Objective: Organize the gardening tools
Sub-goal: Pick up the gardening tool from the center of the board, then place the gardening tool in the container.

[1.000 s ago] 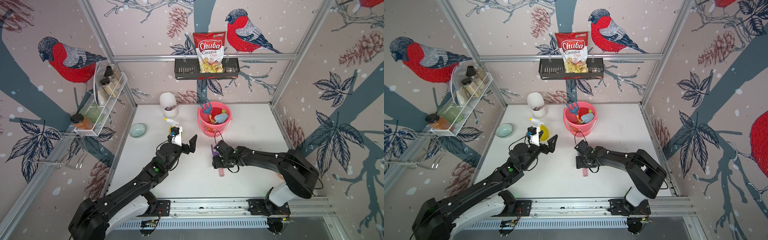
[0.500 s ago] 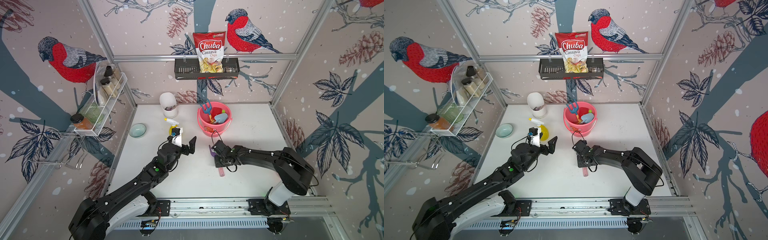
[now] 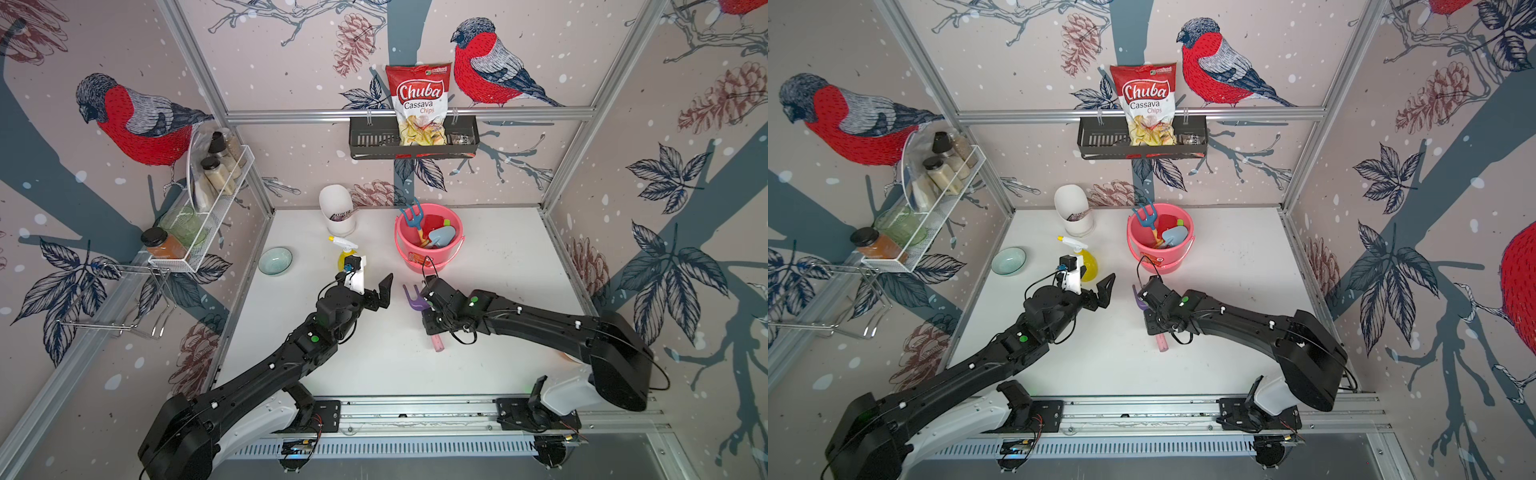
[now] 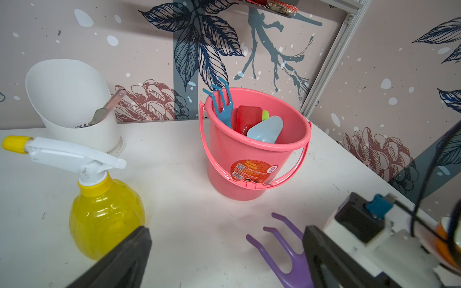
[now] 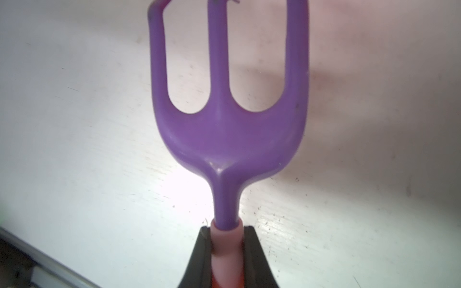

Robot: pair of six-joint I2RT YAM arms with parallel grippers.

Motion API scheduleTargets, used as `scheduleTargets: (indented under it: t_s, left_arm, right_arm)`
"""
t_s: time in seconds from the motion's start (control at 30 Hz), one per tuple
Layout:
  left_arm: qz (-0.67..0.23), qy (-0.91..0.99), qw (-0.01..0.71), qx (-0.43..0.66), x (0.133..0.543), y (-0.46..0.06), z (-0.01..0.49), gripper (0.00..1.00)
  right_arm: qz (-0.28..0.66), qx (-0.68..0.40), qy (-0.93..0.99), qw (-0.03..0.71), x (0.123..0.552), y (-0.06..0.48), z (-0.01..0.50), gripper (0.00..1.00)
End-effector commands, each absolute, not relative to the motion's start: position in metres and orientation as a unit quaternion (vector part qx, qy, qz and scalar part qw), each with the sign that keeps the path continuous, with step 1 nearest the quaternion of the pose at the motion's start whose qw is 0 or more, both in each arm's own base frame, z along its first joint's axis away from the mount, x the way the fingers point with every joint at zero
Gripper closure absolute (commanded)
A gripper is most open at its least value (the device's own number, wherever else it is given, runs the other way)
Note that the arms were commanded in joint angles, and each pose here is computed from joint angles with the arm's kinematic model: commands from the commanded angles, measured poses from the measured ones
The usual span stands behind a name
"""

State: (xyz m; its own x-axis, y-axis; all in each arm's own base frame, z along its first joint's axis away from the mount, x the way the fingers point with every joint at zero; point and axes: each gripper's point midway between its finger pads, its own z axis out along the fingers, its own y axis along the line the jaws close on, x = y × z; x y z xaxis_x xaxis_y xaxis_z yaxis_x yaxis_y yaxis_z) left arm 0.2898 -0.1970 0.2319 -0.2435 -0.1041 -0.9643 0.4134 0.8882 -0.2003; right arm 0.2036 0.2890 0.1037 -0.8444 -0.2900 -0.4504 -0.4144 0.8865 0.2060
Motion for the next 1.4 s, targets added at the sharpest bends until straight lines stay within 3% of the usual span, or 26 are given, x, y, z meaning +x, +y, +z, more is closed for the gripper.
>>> scheduleTargets:
  t_s: [0.0,0.4,0.7,0.97,1.37]
  left_arm:
    - [-0.217,0.756,0.61,0.099,0.291,-0.198,0.237,0.01]
    - [-0.221,0.76,0.603,0.098,0.289,-0.199,0.236,0.01]
    - [-0.248,0.769,0.579,0.111,0.28,-0.207,0.225,0.01]
    - [-0.264,0.773,0.565,0.115,0.276,-0.211,0.218,0.01]
    - [-0.261,0.775,0.564,0.115,0.274,-0.208,0.215,0.01]
  right_arm:
    - [0.154,-0.185,0.935,0.262,0.214,0.287,0.138,1.0]
    - [0.149,-0.071,0.84,0.516,0.29,0.243,0.278,1.0]
    - [0.141,-0.019,0.771,0.621,0.351,0.222,0.327,1.0]
    - [0.129,-0.012,0.741,0.659,0.396,0.24,0.33,1.0]
    - [0.13,0.007,0.734,0.666,0.445,0.268,0.284,1.0]
